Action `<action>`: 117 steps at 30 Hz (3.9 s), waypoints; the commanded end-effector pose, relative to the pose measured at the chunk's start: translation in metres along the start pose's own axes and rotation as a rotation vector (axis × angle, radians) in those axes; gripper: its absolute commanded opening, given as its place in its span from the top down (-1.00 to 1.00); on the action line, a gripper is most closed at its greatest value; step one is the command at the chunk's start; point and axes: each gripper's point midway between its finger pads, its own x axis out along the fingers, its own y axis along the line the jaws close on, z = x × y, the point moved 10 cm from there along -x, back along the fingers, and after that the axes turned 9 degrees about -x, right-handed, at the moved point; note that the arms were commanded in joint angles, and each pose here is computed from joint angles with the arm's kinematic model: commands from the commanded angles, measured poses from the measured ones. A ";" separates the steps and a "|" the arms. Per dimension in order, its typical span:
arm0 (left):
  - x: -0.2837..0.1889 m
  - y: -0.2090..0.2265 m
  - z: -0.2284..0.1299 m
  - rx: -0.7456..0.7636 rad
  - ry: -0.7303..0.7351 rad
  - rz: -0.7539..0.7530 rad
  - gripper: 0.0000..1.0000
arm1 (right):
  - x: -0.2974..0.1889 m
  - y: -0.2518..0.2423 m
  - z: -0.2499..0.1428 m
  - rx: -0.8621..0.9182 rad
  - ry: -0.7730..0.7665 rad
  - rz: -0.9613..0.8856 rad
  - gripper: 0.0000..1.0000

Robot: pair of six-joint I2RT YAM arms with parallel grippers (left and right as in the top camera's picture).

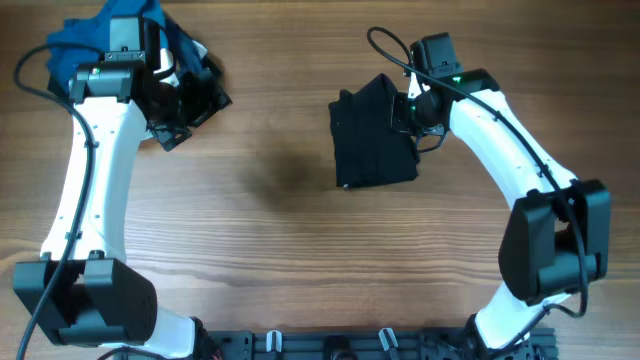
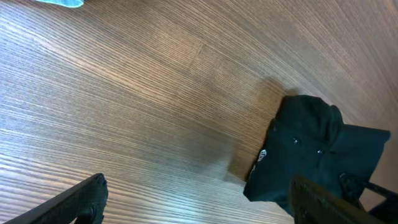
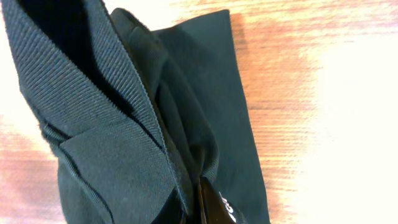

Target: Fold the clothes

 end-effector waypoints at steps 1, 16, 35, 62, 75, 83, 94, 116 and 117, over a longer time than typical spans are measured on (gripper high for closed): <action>0.003 0.001 0.000 0.001 0.000 0.016 -0.85 | 0.023 -0.012 0.003 0.015 0.019 -0.108 0.91; 0.003 0.002 -0.001 0.000 0.004 0.020 -0.85 | 0.063 -0.019 -0.004 0.021 0.104 -0.144 0.63; 0.003 0.002 -0.001 -0.001 0.005 0.021 -0.85 | -0.045 0.023 0.054 -0.154 -0.055 0.223 0.91; 0.003 0.003 -0.002 -0.003 0.013 0.028 -0.86 | 0.034 0.000 0.054 -0.219 0.007 0.674 0.91; 0.003 0.003 -0.002 -0.004 0.013 0.028 -0.86 | 0.002 -0.004 -0.004 -0.260 0.109 0.836 0.81; 0.003 0.003 -0.002 -0.004 0.014 0.029 -0.86 | 0.072 -0.015 -0.061 -0.110 0.224 0.861 0.65; 0.003 0.003 -0.002 -0.005 0.016 0.031 -0.86 | 0.067 -0.039 -0.044 -0.071 0.160 0.845 0.77; 0.003 0.003 -0.002 -0.004 0.014 0.029 -0.87 | 0.087 -0.023 0.036 -0.033 -0.077 0.954 0.62; 0.003 0.003 -0.002 -0.004 0.015 0.030 -0.87 | 0.096 -0.025 0.034 -0.020 -0.062 0.954 0.62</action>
